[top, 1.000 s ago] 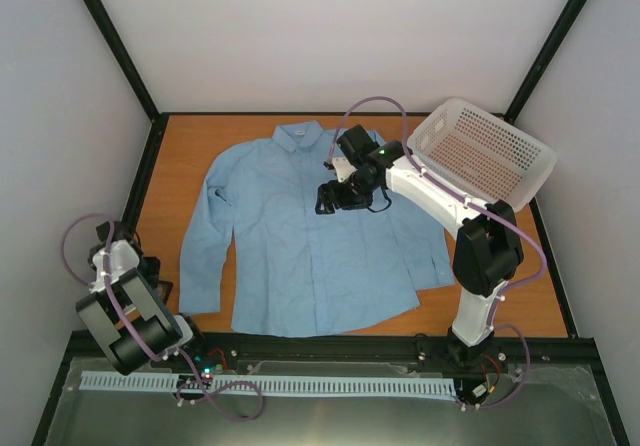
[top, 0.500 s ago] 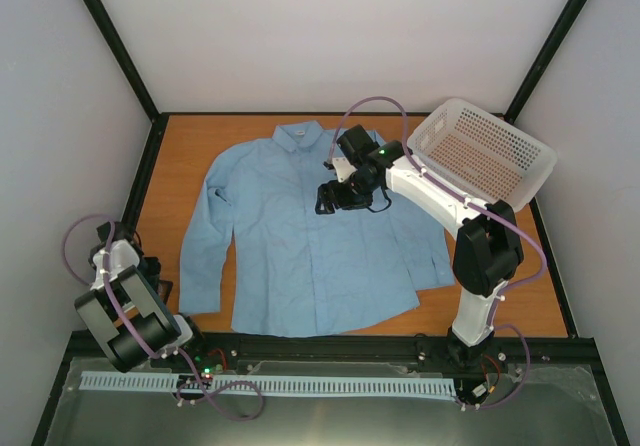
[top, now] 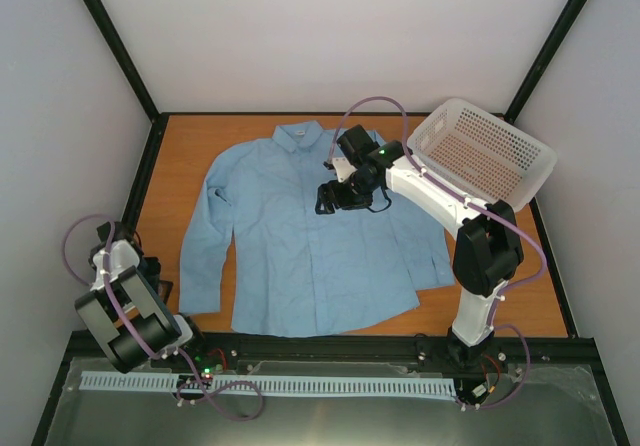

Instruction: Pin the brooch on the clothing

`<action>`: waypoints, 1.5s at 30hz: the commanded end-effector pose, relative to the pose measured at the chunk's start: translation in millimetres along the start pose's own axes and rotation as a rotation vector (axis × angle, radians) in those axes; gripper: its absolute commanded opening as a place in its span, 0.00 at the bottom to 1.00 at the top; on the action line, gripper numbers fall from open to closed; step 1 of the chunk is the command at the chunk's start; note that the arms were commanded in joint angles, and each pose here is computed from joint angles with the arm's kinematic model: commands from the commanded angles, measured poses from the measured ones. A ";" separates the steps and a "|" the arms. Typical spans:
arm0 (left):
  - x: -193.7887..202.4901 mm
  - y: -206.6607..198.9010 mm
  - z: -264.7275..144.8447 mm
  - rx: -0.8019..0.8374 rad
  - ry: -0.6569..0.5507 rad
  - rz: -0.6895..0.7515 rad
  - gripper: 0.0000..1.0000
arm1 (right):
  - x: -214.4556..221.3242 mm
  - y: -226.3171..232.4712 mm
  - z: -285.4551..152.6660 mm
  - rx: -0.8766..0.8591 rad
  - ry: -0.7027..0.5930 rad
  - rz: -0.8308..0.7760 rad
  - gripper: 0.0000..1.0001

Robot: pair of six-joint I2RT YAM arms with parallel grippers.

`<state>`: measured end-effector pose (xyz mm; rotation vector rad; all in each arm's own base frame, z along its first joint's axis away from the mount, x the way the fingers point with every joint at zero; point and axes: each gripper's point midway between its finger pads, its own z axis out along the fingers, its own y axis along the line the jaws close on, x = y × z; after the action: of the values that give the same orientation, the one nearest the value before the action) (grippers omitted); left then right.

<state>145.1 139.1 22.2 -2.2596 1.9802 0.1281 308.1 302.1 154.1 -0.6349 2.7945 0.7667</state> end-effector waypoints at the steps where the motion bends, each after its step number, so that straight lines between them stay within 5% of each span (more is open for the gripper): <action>1: -2.6 -0.8 -9.0 0.016 -0.005 -0.013 0.31 | -0.7 5.2 -1.4 -0.010 -0.008 -0.018 0.78; 15: 11.7 -17.0 -34.1 0.140 0.075 -0.001 0.30 | -3.1 4.6 -3.6 -0.005 -0.021 -0.025 0.78; 27: 50.1 -68.8 -90.6 0.482 0.265 0.077 0.21 | -12.4 9.5 -11.6 -0.006 -0.055 -0.046 0.78; 35: 98.8 -128.3 -147.4 0.767 0.431 0.293 0.19 | -14.5 6.0 -13.1 -0.012 -0.077 -0.040 0.79; 45: 195.5 -163.6 -159.7 0.813 0.634 0.605 0.17 | -9.7 13.5 6.9 -0.226 -0.026 0.018 0.79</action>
<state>302.0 -26.9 134.6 -1.3975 2.2793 -1.0873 317.5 305.8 154.6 -0.6085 2.7422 0.9216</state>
